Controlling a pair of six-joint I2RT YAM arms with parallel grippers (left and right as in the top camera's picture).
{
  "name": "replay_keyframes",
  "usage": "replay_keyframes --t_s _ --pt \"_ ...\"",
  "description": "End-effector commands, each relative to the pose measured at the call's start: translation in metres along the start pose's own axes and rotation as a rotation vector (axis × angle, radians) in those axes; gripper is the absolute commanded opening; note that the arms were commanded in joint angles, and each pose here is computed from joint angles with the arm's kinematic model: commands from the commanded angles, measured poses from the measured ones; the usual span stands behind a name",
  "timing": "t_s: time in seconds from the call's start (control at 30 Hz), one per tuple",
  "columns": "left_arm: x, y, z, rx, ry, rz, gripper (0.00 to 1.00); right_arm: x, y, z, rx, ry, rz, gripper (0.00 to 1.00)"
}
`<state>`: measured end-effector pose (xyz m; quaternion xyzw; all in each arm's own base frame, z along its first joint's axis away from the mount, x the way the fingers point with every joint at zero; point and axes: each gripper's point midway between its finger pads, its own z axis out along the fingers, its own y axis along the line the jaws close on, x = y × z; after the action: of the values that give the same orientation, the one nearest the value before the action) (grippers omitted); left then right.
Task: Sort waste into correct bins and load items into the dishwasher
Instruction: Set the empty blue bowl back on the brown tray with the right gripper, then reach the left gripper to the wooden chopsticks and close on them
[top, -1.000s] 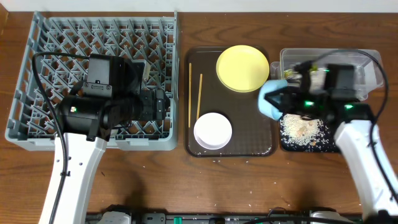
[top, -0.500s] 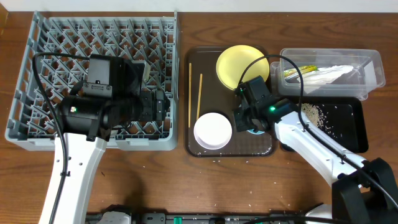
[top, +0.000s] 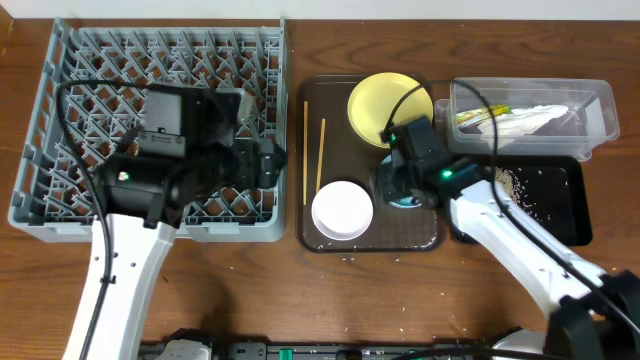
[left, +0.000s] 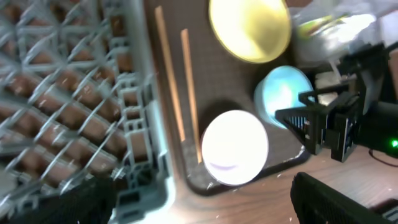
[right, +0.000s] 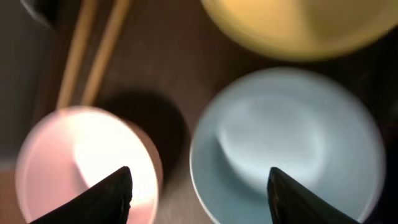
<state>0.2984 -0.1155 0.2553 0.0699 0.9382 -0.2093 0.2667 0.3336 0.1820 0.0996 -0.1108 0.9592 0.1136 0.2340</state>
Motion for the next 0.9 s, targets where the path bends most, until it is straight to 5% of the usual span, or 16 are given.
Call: replay_keyframes --t_s 0.0,0.2,0.43,0.63,0.87 --pt "-0.001 -0.015 0.011 0.015 0.006 0.052 0.91 -0.064 -0.01 -0.051 0.0 -0.21 0.029 0.68" --pt "-0.004 -0.022 0.064 -0.065 0.061 0.141 0.91 -0.102 -0.026 -0.085 -0.002 -0.323 0.096 0.71" --pt "0.016 -0.015 0.16 -0.083 0.222 0.158 0.88 -0.098 -0.028 -0.085 -0.001 -0.305 0.101 0.72" --pt "0.027 0.006 0.223 -0.118 0.269 0.163 0.62 -0.097 -0.026 -0.084 -0.012 -0.299 0.107 0.73" --pt "0.036 0.031 0.255 -0.205 0.289 0.185 0.57 -0.096 -0.025 -0.084 -0.015 -0.298 0.117 0.73"
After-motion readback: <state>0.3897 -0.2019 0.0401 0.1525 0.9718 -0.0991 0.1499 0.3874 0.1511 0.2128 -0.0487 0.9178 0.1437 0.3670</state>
